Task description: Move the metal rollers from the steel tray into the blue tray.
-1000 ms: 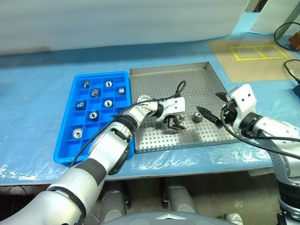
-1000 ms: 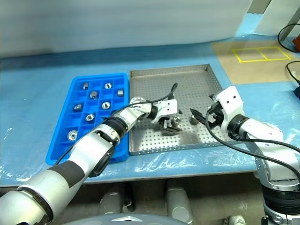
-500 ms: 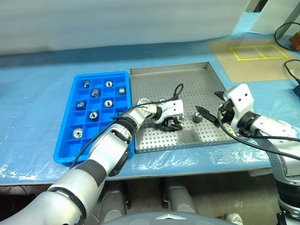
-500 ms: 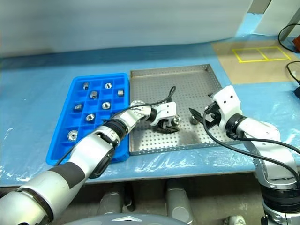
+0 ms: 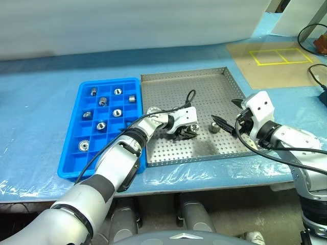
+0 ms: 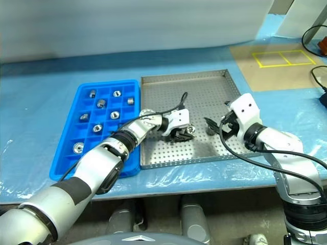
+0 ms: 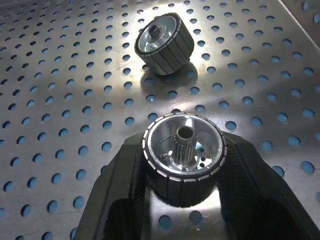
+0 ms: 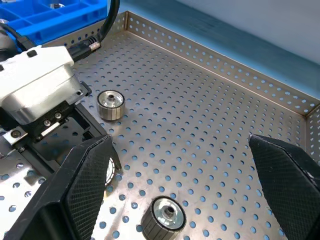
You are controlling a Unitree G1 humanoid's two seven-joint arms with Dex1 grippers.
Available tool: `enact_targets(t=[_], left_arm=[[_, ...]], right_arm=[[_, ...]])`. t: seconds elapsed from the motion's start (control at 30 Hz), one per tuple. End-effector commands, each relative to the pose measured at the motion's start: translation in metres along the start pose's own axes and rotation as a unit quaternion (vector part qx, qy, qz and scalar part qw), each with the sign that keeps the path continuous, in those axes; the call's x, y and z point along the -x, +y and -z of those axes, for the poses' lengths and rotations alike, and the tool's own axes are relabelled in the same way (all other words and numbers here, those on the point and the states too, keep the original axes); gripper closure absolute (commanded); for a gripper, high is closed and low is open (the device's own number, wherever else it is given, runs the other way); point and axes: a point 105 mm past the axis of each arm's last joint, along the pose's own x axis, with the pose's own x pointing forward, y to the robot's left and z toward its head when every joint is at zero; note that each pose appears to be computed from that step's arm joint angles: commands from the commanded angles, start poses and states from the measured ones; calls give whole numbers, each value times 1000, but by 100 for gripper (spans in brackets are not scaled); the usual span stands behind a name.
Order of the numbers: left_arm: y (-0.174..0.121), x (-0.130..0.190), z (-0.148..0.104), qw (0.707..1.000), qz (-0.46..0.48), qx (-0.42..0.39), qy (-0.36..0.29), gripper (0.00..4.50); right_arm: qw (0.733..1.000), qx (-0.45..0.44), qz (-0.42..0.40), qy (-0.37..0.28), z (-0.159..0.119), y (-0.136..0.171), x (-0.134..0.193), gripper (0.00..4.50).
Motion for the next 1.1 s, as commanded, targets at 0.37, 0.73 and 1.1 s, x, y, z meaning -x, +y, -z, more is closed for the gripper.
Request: enact_targets(t=[0.37, 0.73, 1.1], left_arm=[[22, 119, -36, 994, -20, -80, -76, 277], [0, 195, -28, 982, -178, -46, -52, 277], [-65, 256, 23, 976, -199, 11, 85, 277]], right_arm=[[984, 41, -168, -41, -36, 36, -23, 0], [939, 61, -328, -81, -50, 89, -72, 0], [883, 111, -444, -99, -53, 129, -101, 0]])
